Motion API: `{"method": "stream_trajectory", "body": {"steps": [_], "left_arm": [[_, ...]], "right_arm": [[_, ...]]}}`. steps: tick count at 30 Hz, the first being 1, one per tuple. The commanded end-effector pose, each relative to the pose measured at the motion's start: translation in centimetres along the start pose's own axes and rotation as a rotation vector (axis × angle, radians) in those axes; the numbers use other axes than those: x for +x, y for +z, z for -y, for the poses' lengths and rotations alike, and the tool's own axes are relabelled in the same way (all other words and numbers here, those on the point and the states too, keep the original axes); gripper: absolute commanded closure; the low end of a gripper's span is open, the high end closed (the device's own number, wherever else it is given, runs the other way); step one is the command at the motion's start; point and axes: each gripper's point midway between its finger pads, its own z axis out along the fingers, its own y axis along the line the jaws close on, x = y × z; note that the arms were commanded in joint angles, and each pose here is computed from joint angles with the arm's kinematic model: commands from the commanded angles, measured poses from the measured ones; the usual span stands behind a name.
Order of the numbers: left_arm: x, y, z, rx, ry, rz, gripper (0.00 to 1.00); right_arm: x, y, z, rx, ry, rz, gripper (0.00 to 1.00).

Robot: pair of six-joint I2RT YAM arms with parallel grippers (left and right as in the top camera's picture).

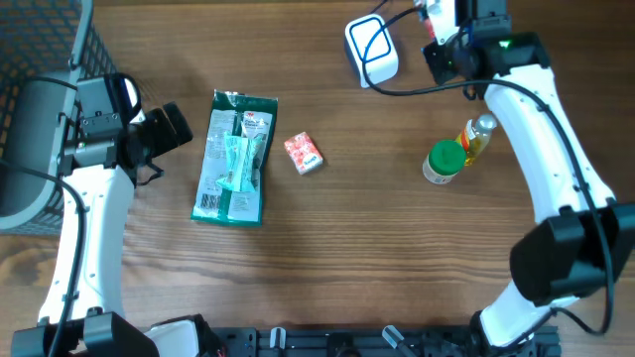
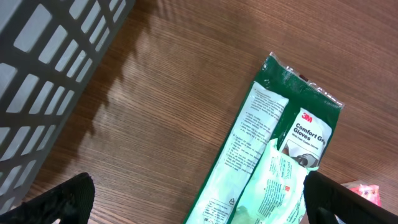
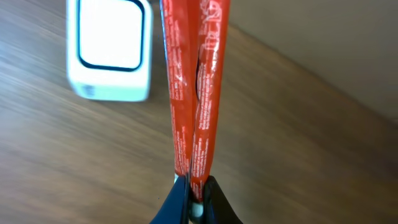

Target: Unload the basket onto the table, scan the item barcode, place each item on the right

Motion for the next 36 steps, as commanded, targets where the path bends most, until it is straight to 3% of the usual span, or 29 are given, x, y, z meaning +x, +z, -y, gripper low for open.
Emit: {"method": "stream_trajectory", "body": {"steps": [1,10,17,26,30,36], "left_arm": [[-0.3,-0.1,-0.1,-0.003,0.009,0.010,0.00],[-0.3,-0.1,-0.1,-0.003,0.009,0.010,0.00],[-0.3,-0.1,-0.1,-0.003,0.009,0.010,0.00],[-0.3,-0.1,-0.1,-0.003,0.009,0.010,0.00],[-0.3,-0.1,-0.1,-0.003,0.009,0.010,0.00],[-0.3,-0.1,-0.1,-0.003,0.009,0.010,0.00]], "right_arm": [[0.6,2.9,0.0,0.132,-0.212,-0.087,0.96],[-1.1,5.8,-0.9,0.517,-0.483,-0.225,0.96],[-0.7,9.2,-6.0,0.493,-0.577,-0.241,0.96],[0.1,9.9,-7.2,0.451,-0.610,-0.263,0.96],[-1.0,8.2,-6.7,0.455,-0.517,-0.209,0.96],[-4.2,0.9,-3.6,0.498,-0.393,-0.086,0.96]]}}
